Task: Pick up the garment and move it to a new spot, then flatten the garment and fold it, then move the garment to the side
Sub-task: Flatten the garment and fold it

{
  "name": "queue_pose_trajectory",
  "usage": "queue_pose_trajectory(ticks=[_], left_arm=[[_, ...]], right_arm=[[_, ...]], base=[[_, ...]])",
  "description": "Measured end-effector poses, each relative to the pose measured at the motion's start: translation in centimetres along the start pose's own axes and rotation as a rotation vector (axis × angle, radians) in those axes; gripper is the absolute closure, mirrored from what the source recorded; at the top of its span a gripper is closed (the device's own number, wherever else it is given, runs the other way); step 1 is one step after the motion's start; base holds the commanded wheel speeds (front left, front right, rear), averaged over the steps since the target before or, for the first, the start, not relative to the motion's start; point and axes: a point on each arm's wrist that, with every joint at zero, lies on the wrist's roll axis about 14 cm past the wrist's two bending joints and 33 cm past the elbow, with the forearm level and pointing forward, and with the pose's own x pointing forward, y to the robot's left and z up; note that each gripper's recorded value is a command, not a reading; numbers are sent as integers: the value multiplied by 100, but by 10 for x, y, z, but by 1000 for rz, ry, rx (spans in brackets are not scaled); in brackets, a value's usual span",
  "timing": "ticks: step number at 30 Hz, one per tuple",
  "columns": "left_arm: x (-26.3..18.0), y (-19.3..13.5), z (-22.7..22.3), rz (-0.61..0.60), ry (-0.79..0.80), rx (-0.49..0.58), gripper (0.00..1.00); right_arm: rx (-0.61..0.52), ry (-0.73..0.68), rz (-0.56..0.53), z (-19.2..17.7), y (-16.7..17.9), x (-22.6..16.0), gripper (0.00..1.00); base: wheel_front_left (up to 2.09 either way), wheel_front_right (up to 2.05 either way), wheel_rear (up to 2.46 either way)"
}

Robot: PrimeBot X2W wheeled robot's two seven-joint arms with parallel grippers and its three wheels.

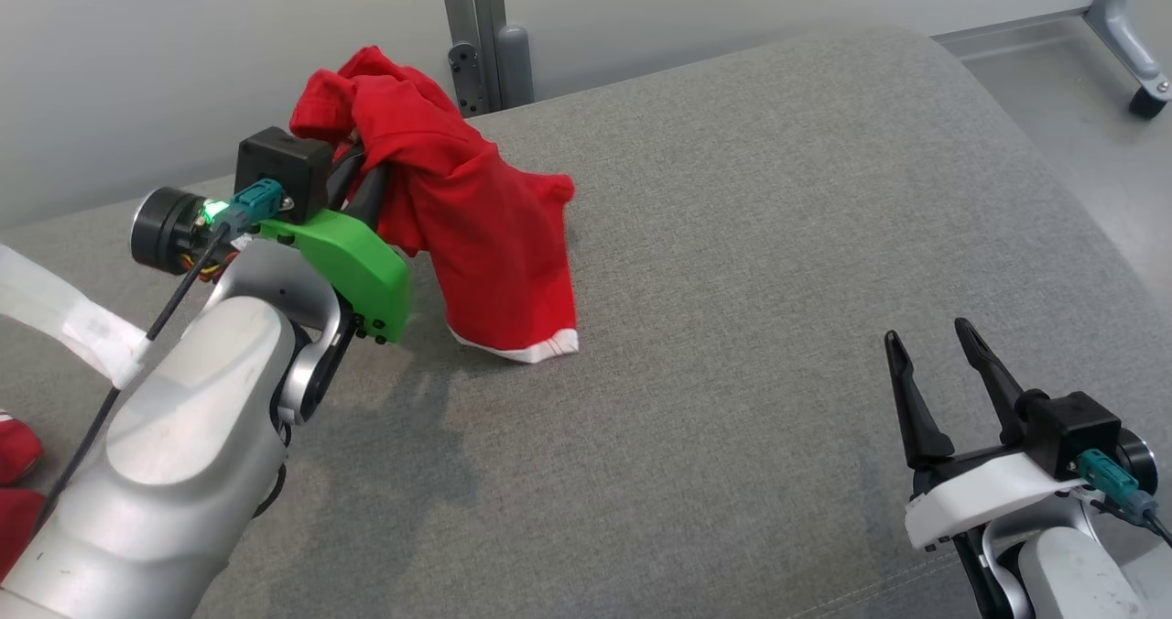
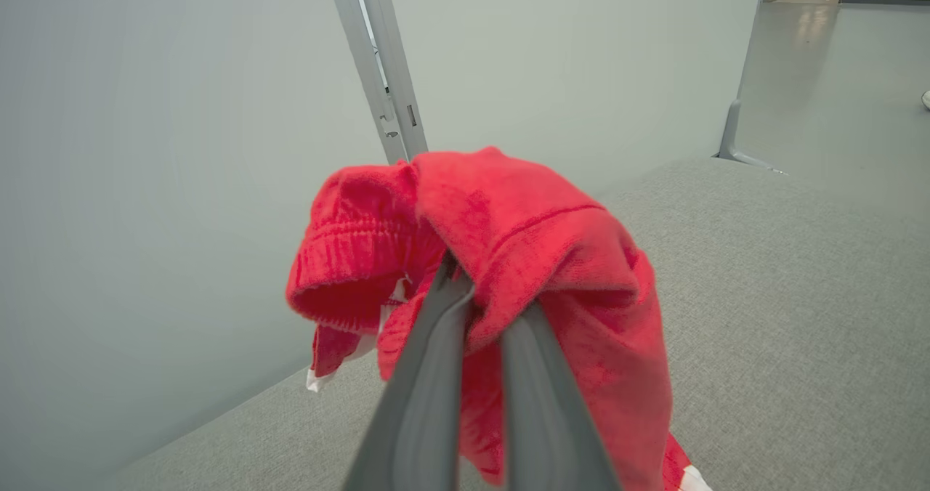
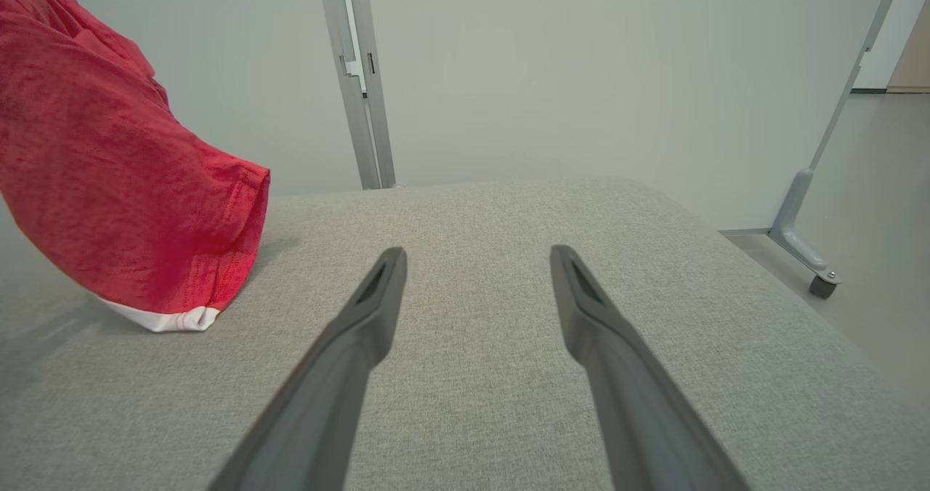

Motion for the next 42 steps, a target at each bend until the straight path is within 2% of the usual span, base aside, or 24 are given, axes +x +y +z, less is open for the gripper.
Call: queue_pose_trajectory(ticks=[5, 8, 14, 18, 20, 21, 25, 31, 42], left_arm=[[11, -15, 0, -60, -6, 169, 100], [14, -44, -32, -148, 50, 206, 100], [-6, -136, -101, -379, 141, 134, 100], [-19, -178, -119, -483, 143, 111, 100], [-23, -189, -122, -519, 131, 112, 53], [-26, -194, -124, -534, 133, 101, 0], [-40, -212, -129, -584, 138, 58, 0], [-47, -229, -99, -596, 51, -54, 0], [-37, -151, -95, -352, 61, -113, 0]], right_arm=[[1, 6, -2, -2, -1, -1, 0], [5, 10, -3, -3, 0, 2, 0], [13, 37, -21, -12, -3, 1, 0], [16, 52, -30, -17, -4, 2, 0], [20, 57, -33, -19, -4, 3, 0], [21, 59, -34, -20, -4, 4, 0], [29, 59, -34, -21, -2, 5, 0], [36, 55, -40, -20, -3, 3, 0], [47, 51, -24, -20, 4, 4, 0]], base=[[0, 0, 0], [0, 0, 0], [0, 0, 0], [0, 0, 0], [0, 0, 0], [0, 0, 0], [0, 0, 0], [0, 0, 0], [0, 0, 0]])
